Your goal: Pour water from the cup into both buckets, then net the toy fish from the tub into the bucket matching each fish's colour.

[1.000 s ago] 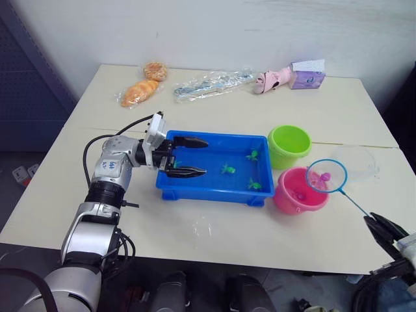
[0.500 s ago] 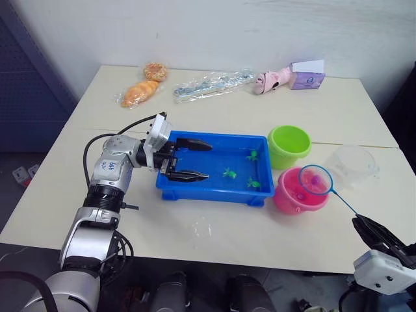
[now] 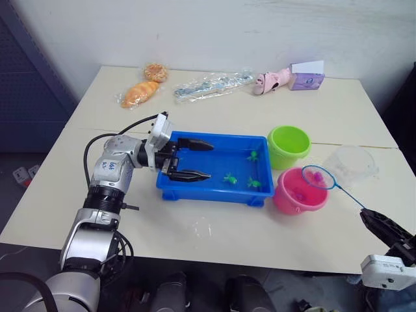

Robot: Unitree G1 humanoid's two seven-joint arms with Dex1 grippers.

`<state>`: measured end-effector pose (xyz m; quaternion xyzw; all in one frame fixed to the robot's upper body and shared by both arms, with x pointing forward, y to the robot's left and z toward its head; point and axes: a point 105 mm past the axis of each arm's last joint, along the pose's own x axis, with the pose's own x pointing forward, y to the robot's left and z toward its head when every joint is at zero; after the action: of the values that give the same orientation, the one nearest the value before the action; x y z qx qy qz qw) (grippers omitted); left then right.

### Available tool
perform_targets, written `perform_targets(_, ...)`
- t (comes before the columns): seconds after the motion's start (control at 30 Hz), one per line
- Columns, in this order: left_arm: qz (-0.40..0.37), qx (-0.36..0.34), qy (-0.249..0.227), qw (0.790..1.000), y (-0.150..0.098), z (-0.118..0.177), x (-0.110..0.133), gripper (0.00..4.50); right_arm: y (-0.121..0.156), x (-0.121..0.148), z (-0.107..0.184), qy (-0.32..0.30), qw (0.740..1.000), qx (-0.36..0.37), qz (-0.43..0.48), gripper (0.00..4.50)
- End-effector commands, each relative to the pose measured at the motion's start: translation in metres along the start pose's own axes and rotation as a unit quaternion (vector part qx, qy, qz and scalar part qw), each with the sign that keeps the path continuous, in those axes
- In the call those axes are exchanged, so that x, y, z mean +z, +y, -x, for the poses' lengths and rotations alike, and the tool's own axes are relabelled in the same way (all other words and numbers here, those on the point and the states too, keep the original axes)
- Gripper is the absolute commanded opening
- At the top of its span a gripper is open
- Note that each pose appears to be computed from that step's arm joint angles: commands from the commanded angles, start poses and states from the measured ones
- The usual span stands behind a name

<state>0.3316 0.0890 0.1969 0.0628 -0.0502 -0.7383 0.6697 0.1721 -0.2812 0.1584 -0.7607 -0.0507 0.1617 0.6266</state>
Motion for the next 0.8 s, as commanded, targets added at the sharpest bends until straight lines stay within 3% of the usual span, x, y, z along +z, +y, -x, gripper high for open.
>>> perform_targets(0.03,-0.026,-0.003,-0.008,1.000,0.002,-0.002,0.013,4.46,-0.009,-0.005,0.004,-0.004,1.000,-0.024,0.014,0.00)
perform_targets(0.23,-0.022,0.008,-0.005,1.000,0.000,0.003,0.010,4.46,-0.014,-0.007,0.007,0.004,0.999,-0.047,-0.012,0.00)
perform_targets(0.37,-0.020,0.015,-0.005,1.000,0.000,0.005,0.009,4.46,-0.034,-0.009,0.006,0.016,0.994,-0.089,-0.065,0.00)
perform_targets(0.53,-0.018,0.020,-0.005,1.000,0.000,0.006,0.007,4.46,-0.039,-0.003,0.002,0.013,0.997,-0.060,-0.053,0.00)
perform_targets(0.67,-0.016,0.018,-0.007,1.000,0.000,0.004,0.005,4.46,-0.010,-0.005,0.000,0.030,0.998,-0.004,-0.048,0.00)
perform_targets(0.8,-0.016,0.019,-0.008,1.000,0.000,0.004,0.005,4.46,0.001,-0.002,0.005,0.031,0.999,0.003,-0.034,0.00)
